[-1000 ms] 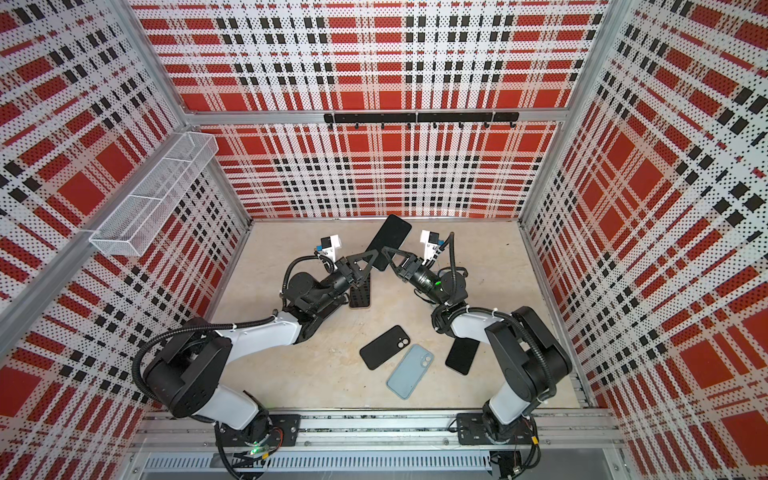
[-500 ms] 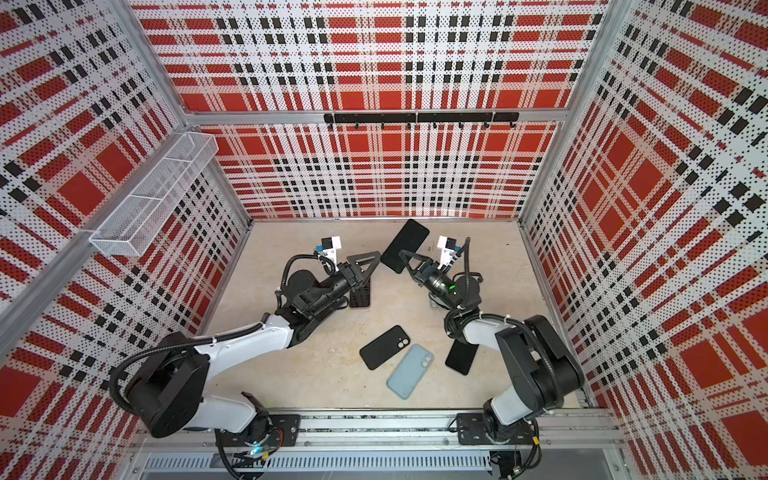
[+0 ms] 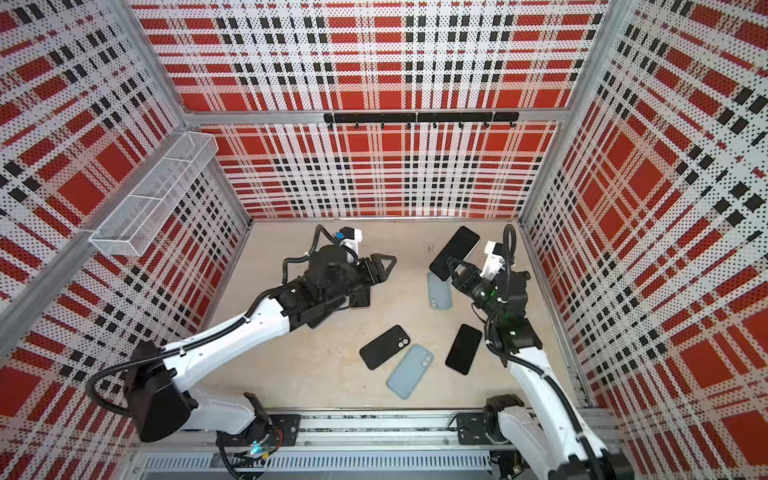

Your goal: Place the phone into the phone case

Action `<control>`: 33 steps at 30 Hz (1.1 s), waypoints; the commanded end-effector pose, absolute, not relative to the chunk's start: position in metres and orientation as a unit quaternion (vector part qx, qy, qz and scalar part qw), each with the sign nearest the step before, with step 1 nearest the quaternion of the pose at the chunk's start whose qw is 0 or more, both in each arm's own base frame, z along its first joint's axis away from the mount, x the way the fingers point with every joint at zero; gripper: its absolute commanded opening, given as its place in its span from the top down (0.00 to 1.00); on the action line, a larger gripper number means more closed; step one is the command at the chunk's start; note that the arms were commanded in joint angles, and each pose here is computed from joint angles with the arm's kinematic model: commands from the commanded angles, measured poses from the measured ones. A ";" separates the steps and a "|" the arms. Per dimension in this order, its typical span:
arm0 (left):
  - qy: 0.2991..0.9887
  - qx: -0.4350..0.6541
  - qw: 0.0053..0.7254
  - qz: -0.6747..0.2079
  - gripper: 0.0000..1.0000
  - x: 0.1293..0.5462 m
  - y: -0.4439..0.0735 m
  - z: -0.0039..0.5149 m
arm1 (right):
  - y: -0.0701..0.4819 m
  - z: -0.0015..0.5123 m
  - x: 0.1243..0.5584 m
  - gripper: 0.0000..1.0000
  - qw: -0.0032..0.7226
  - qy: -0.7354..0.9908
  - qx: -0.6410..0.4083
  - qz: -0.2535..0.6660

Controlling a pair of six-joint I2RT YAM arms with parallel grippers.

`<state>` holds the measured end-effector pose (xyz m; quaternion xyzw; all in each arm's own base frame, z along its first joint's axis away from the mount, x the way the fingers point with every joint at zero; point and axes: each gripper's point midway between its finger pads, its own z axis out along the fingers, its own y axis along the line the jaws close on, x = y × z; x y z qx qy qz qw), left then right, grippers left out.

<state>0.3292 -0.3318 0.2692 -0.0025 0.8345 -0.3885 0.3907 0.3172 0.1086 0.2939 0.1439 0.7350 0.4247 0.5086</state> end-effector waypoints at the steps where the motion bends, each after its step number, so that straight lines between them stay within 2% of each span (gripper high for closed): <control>1: 0.907 0.025 0.311 -0.284 0.32 0.312 -0.324 0.200 | 0.093 0.257 0.296 1.00 0.477 0.804 0.130 0.330; 10: 0.961 0.111 0.189 -0.167 0.31 0.256 -0.299 0.110 | 0.099 0.209 0.264 1.00 0.410 0.835 0.137 0.340; 19: 0.961 0.202 0.151 -0.115 0.32 0.237 -0.289 0.064 | 0.101 0.201 0.271 1.00 0.403 0.834 0.145 0.347; 26: 0.954 0.240 0.131 -0.122 0.34 0.234 -0.297 0.029 | 0.106 0.203 0.275 1.00 0.398 0.833 0.140 0.358; 29: 0.956 0.241 0.125 -0.113 0.39 0.238 -0.297 0.016 | 0.106 0.203 0.272 1.00 0.399 0.832 0.140 0.358; 33: 0.960 0.229 0.118 -0.108 0.52 0.245 -0.294 0.005 | 0.103 0.203 0.268 1.00 0.401 0.833 0.143 0.354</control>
